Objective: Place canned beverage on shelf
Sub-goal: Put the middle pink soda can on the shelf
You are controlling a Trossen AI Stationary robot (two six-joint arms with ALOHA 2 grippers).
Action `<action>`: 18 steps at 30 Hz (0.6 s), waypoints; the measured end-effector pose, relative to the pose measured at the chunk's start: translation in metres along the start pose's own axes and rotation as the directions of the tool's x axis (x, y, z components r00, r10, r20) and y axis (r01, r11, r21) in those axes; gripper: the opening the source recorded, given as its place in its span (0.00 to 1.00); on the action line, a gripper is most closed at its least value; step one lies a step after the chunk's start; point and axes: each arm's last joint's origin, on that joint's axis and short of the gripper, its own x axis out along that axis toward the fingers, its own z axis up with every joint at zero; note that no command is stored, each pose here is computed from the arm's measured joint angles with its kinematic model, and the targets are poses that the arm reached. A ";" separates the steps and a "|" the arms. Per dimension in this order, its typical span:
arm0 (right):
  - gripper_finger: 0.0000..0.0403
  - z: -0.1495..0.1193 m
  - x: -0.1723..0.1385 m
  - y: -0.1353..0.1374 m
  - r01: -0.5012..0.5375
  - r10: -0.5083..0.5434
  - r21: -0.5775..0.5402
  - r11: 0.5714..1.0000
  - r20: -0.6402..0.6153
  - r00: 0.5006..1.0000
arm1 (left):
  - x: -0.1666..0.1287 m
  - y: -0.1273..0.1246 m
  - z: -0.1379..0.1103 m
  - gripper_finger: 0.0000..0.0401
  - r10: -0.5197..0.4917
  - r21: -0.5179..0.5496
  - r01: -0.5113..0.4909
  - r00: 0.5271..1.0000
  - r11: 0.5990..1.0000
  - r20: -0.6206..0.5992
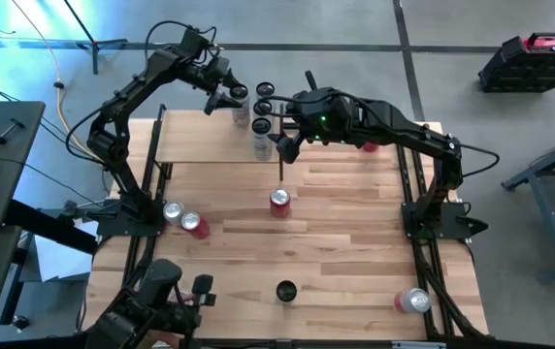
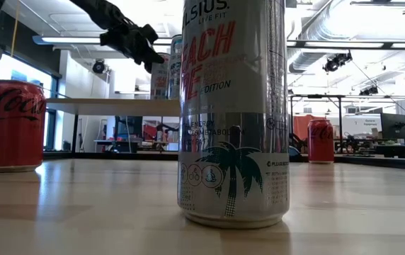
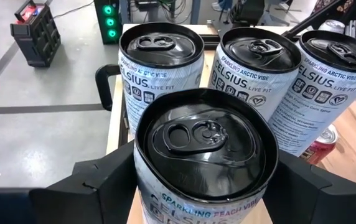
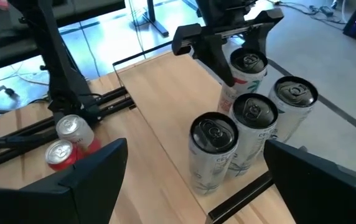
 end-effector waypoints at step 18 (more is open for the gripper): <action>0.90 -0.003 0.000 0.001 -0.033 0.033 0.000 0.999 -0.032 0.999 | 0.002 0.002 0.001 0.68 0.046 -0.067 -0.048 0.999 0.997 -0.027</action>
